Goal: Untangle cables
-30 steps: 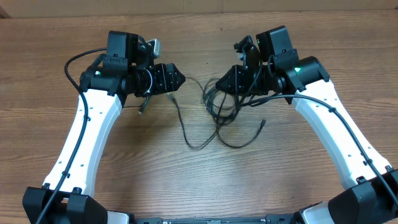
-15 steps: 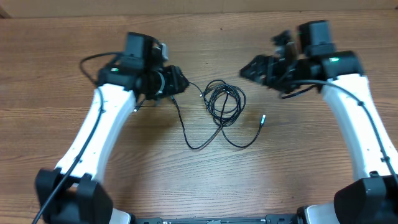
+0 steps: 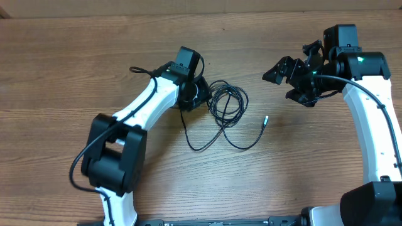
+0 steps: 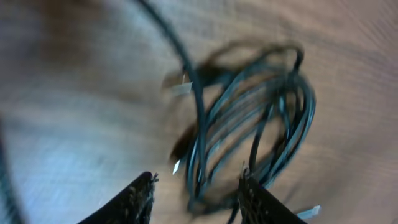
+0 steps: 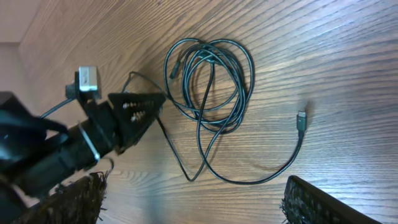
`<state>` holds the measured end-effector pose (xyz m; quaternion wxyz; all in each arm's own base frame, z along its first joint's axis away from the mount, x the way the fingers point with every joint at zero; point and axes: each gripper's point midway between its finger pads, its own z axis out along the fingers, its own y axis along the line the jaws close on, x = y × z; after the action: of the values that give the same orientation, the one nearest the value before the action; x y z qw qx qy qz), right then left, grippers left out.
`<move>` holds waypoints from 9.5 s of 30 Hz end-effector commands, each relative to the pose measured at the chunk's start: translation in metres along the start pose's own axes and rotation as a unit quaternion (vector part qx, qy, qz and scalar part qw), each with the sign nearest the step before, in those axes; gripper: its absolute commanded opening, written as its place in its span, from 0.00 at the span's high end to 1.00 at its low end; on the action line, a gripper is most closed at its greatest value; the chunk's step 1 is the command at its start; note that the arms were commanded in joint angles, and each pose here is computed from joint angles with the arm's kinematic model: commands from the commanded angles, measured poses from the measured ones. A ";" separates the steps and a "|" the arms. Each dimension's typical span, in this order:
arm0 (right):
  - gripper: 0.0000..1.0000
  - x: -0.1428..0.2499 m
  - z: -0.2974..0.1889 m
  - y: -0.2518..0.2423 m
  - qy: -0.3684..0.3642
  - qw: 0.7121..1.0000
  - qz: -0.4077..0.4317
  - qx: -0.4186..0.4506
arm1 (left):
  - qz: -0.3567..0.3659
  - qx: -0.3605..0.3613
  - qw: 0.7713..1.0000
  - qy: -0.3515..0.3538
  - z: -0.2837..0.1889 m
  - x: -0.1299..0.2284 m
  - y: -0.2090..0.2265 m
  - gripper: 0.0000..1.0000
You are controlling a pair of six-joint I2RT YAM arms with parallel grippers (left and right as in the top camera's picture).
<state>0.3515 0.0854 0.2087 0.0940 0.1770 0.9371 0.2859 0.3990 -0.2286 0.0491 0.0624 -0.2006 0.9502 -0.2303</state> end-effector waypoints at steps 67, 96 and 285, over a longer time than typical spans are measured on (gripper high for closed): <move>0.96 -0.020 0.079 0.054 -0.068 0.967 -0.186 0.160 | 0.184 0.308 0.895 -0.264 -0.320 -0.043 -0.097 0.96; 0.96 -0.001 -0.071 0.206 -0.089 0.932 -0.321 -0.143 | 0.193 0.247 0.945 -0.099 -0.149 -0.047 -0.092 0.13; 0.11 -0.018 0.131 -0.027 -0.053 0.976 -0.024 0.212 | 0.355 0.525 0.768 -0.093 -0.289 -0.036 -0.148 0.96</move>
<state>0.3952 0.1305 0.0880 0.1165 0.1707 0.9765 0.0609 0.4281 -0.2177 0.3602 0.2941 0.1638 0.6866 -0.6444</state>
